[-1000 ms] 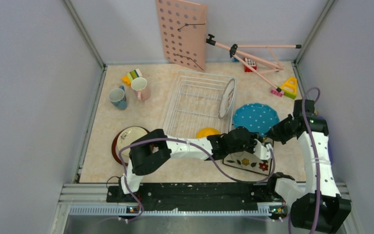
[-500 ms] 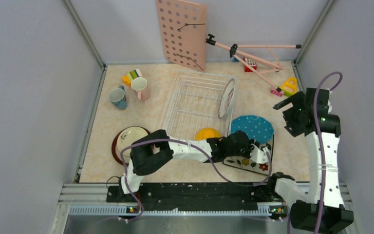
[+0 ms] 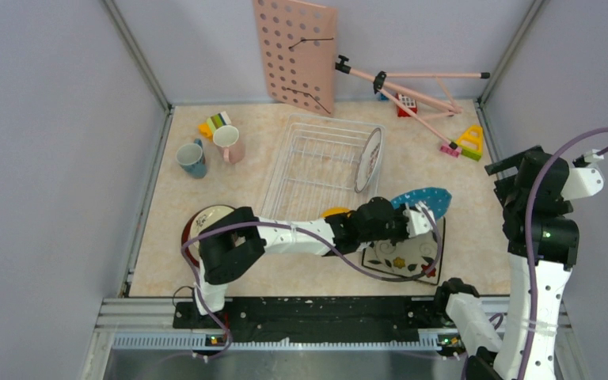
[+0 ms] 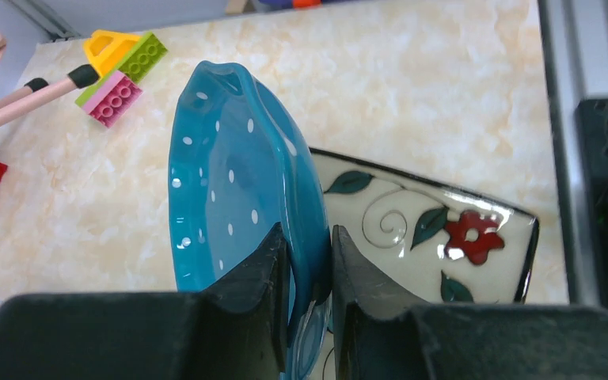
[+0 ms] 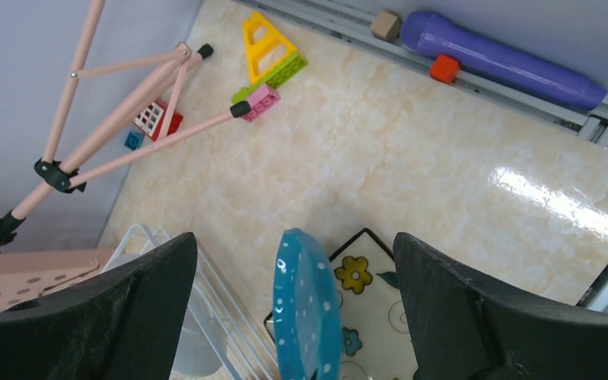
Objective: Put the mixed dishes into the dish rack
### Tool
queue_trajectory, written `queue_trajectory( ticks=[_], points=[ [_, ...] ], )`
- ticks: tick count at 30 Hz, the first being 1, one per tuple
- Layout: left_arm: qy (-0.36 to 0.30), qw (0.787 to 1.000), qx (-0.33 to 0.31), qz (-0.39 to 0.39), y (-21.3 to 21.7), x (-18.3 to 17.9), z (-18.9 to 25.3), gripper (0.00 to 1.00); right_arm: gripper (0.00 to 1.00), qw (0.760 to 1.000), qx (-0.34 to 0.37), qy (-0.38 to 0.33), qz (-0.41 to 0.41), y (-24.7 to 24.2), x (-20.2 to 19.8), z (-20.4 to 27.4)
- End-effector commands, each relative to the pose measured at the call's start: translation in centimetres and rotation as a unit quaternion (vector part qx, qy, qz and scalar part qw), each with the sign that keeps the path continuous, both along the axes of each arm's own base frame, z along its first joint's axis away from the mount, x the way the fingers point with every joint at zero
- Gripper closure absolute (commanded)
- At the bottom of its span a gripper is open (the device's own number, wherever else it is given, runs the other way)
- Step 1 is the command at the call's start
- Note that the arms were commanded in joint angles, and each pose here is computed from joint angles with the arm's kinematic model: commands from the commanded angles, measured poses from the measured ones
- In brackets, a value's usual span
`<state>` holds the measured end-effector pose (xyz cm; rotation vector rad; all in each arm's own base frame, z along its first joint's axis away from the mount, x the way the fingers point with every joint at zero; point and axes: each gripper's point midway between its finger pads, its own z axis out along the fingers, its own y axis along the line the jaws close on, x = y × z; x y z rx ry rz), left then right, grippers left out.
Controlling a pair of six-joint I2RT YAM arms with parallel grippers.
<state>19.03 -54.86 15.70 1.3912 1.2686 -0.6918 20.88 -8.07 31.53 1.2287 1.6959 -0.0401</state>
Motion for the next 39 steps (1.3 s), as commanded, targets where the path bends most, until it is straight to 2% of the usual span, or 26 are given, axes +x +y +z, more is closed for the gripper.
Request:
queue_trajectory(
  ticks=[1, 5, 12, 20, 24, 29, 33, 39],
  points=[
    [0.025, 0.967, -0.254, 0.008, 1.5, 0.9, 17.5, 1.00, 0.09, 0.999, -0.031, -0.013, -0.025, -1.3, -0.6, 0.4],
    [0.090, 0.948, -0.305, -0.003, 3.2, 0.0, 20.6, 1.00, 0.09, 0.999, -0.029, -0.016, -0.024, -1.2, -0.6, -0.4],
    [0.270, 0.873, -0.403, -0.044, 8.3, 0.2, 26.8, 1.00, 0.09, 0.998, -0.032, -0.051, -0.026, -1.1, -0.9, -0.3],
    [0.365, 0.790, -0.479, -0.111, 14.3, -0.1, 32.2, 1.00, 0.09, 0.999, -0.017, -0.043, -0.017, -0.6, -0.4, -2.1],
    [0.398, 0.763, -0.496, -0.117, 17.1, 0.0, 34.6, 1.00, 0.10, 0.999, -0.010, -0.042, -0.010, -0.4, -0.2, -2.8],
    [0.386, 0.767, -0.505, -0.088, 21.6, -0.4, 37.9, 1.00, 0.10, 0.999, 0.001, -0.042, 0.003, 0.1, 0.3, -3.9],
    [0.358, 0.783, -0.508, -0.045, 24.6, -0.5, 39.4, 1.00, 0.11, 0.999, 0.009, -0.035, 0.012, 0.5, 0.7, -5.1],
    [0.331, 0.804, -0.492, 0.041, 26.7, 1.3, 38.5, 1.00, 0.11, 0.998, 0.015, -0.033, 0.046, 1.3, 1.7, -6.3]
  ],
)
